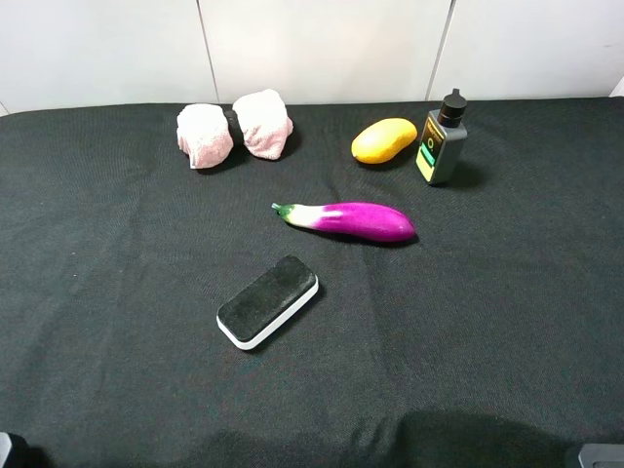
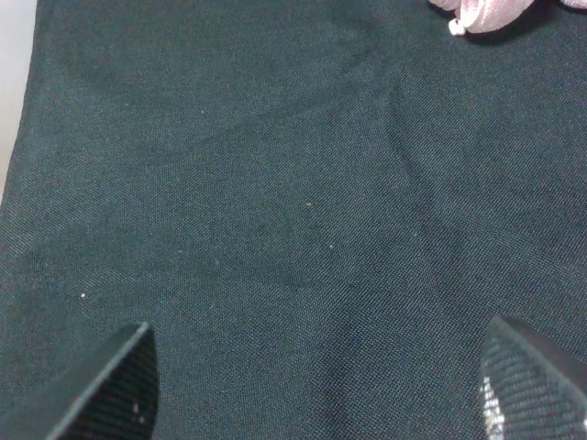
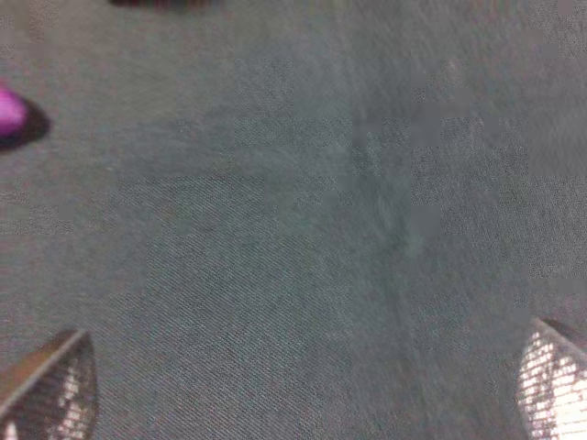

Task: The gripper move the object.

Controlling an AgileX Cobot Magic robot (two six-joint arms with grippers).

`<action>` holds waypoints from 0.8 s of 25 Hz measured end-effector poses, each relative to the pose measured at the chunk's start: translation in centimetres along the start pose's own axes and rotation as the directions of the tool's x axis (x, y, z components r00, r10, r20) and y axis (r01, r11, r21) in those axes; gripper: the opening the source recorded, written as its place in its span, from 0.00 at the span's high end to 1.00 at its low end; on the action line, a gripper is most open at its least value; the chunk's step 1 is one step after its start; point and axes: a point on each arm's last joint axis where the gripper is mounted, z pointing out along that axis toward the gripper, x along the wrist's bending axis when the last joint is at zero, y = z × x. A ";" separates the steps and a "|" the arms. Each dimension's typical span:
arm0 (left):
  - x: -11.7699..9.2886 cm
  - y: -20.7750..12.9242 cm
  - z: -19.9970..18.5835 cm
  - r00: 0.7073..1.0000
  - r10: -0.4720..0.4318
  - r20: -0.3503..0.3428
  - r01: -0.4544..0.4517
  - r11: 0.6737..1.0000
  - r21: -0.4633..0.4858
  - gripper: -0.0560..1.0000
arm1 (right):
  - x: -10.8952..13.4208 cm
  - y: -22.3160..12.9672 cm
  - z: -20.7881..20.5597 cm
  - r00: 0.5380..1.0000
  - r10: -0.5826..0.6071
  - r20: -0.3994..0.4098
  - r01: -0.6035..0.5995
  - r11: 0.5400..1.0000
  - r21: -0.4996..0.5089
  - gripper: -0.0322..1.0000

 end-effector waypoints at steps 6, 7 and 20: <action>0.0 0.0 0.0 1.000 0.000 0.000 0.000 1.000 0.000 0.28 | 0.3 -1.0 -1.5 0.999 -0.050 -0.016 0.048 0.991 -0.128 0.30; 0.0 0.0 0.0 1.000 0.000 0.000 0.000 1.000 0.000 0.28 | 0.3 -1.2 -1.7 0.999 -0.051 -0.014 0.048 0.988 -0.147 0.30; 0.0 0.0 0.0 1.000 0.000 0.000 0.000 1.000 0.000 0.28 | 0.4 -3.4 -3.8 0.995 -0.094 -0.022 0.081 0.940 -0.332 0.30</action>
